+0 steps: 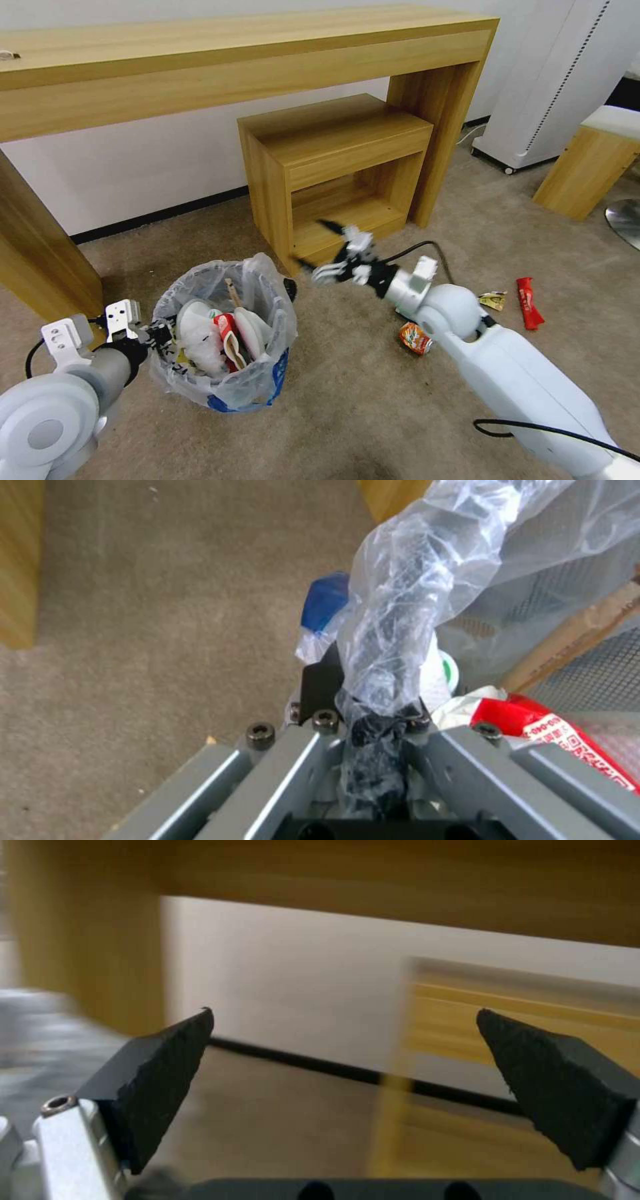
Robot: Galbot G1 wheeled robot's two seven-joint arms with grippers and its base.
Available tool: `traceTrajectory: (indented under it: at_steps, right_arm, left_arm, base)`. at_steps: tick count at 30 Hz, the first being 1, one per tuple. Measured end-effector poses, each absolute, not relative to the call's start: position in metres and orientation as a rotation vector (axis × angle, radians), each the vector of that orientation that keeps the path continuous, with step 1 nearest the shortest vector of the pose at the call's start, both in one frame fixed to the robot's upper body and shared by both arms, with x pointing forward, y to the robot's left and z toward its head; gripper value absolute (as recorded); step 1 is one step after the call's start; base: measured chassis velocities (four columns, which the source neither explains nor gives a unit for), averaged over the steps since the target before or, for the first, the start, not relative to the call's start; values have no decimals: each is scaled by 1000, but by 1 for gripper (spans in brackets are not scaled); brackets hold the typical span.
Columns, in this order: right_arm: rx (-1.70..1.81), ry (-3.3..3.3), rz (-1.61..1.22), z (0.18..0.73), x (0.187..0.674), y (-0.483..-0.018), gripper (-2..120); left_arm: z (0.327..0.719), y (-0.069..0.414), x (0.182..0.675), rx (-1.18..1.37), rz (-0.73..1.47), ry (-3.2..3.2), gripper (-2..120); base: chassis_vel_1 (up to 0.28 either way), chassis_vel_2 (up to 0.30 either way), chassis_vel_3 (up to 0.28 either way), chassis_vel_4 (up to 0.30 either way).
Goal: Pick up the trash bin and place the garbage on the floor into it.
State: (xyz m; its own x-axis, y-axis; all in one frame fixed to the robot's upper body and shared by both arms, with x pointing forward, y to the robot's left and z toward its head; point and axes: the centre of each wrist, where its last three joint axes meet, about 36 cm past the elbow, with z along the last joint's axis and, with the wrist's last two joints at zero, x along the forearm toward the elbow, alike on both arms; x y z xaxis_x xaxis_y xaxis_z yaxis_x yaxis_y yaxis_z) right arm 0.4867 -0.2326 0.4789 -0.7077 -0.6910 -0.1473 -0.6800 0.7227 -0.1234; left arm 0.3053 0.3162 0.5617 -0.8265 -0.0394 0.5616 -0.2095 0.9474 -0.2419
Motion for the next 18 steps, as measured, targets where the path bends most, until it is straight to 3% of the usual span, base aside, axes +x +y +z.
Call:
traceTrajectory:
  at_steps: [9,18]
  right_arm:
    - [-640,2859,-115,479,484,-288,100]
    - [-328,2884,-119,497,429,-333,100]
  left_arm:
    - [557,320,301,308,313,-2574,1]
    - [555,320,300,290,329,-2585,1]
  base:
    - [0,0,0,0]
    - [0,0,0,0]
